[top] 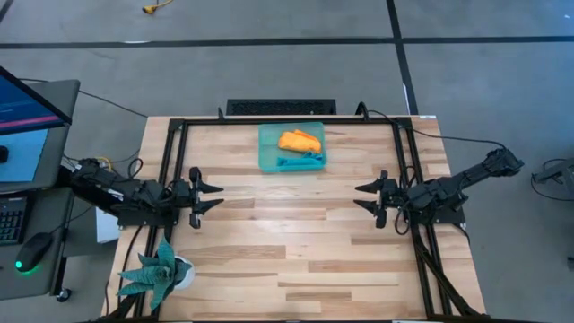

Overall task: Roll microfiber towels into tight, uniform cylinder then place into a basket
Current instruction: Return to Home Position

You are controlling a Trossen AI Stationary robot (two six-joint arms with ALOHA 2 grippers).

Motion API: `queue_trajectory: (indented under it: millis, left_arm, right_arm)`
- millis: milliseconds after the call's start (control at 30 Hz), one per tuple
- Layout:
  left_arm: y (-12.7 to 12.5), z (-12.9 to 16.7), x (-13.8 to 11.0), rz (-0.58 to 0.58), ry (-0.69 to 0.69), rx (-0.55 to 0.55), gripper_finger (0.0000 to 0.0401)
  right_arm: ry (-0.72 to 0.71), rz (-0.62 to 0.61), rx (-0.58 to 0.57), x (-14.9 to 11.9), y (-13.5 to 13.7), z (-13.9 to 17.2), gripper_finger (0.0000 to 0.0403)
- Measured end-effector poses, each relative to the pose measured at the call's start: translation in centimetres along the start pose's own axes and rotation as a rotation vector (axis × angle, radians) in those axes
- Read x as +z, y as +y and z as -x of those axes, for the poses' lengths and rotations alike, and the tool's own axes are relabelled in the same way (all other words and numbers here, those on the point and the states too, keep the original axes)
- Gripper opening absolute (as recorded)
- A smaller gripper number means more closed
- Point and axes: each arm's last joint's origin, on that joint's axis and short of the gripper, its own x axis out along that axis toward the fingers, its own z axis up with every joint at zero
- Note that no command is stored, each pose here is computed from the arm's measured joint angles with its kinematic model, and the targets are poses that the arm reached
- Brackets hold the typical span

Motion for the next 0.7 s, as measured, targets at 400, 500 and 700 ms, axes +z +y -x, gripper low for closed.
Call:
queue_trajectory:
  millis: [400,500,700]
  left_arm:
    - [0.00,0.00,0.00,0.007,0.000,0.000,0.0151]
    - [0.00,0.00,0.00,0.000,0.000,0.000,0.0151]
    - [0.00,0.00,0.00,0.003,0.000,0.000,0.0151]
  right_arm:
    - [0.000,0.000,0.000,0.00,0.00,0.00,0.0249]
    - [0.000,0.000,0.000,0.00,0.00,0.00,0.0249]
    - [0.000,0.000,0.000,0.00,0.00,0.00,0.0249]
